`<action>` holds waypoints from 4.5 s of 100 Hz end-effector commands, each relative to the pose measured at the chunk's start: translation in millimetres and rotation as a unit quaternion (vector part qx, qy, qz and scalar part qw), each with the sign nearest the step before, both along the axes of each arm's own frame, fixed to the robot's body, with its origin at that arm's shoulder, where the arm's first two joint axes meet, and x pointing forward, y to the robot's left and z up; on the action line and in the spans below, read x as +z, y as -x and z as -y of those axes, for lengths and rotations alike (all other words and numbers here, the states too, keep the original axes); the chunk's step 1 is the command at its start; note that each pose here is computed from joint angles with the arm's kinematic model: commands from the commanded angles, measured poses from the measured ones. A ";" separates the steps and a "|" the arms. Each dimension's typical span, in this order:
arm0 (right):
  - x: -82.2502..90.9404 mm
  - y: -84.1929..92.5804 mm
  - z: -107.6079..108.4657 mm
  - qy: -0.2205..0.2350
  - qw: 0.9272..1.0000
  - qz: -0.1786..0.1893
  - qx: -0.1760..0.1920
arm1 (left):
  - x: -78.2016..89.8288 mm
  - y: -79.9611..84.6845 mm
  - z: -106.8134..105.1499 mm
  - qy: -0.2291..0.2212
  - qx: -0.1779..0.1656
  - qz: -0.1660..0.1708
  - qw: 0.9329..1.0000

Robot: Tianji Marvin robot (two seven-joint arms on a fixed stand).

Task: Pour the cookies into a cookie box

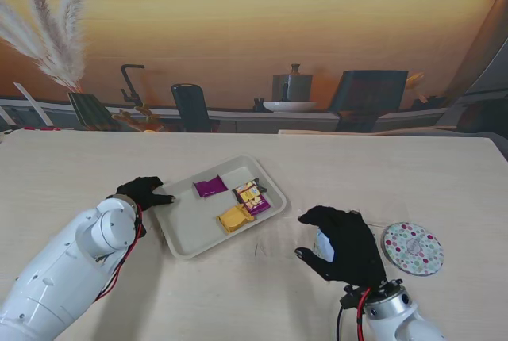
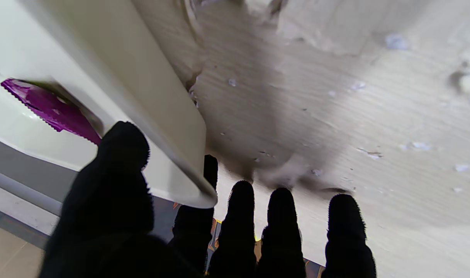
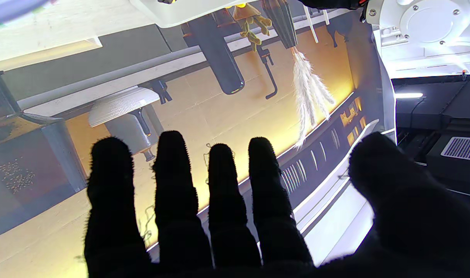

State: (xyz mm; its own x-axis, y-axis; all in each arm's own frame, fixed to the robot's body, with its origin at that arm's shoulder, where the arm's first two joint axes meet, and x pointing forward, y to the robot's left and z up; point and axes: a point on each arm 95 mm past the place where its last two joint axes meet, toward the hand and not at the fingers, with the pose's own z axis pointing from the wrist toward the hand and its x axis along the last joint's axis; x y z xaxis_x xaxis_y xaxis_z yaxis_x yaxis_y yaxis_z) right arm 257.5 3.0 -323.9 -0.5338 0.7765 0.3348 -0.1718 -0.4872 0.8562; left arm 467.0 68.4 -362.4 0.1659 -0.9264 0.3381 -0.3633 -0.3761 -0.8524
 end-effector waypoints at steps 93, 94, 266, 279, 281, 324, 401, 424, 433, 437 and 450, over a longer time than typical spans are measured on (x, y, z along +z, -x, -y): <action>-1.0 -1.6 -6.4 -0.022 1.000 0.005 -0.006 | -19.4 13.1 18.5 0.145 0.039 -0.057 0.987; -1.0 -1.6 -6.4 -0.023 1.000 0.005 -0.006 | -19.1 13.4 18.6 0.148 0.039 -0.057 0.987; 1.5 3.8 -4.0 -0.032 0.999 0.019 -0.012 | -33.4 32.4 33.6 0.390 0.182 -0.036 0.902; 1.5 3.8 -4.1 -0.032 0.999 0.019 -0.012 | -32.6 33.5 33.0 0.393 0.178 -0.040 0.901; 1.4 3.9 -4.1 -0.032 0.999 0.019 -0.012 | -32.3 33.6 33.1 0.394 0.178 -0.040 0.901; 1.6 3.6 -4.4 -0.032 0.999 0.020 -0.012 | -24.2 38.5 33.2 0.394 0.190 -0.016 0.899; 1.8 3.4 -4.3 -0.031 0.999 0.020 -0.015 | 18.1 43.6 41.7 0.387 0.159 0.082 0.905; 1.7 3.2 -4.4 -0.030 0.999 0.021 -0.018 | 31.5 46.1 46.1 0.394 0.156 0.100 0.900; 1.8 3.3 -4.5 -0.031 0.999 0.021 -0.019 | 34.7 47.5 48.3 0.400 0.158 0.116 0.895; 1.8 3.4 -4.5 -0.031 0.999 0.021 -0.019 | 36.1 48.2 48.9 0.407 0.158 0.121 0.892; 2.1 3.4 -4.6 -0.032 0.999 0.022 -0.020 | 38.8 49.5 50.0 0.418 0.159 0.133 0.884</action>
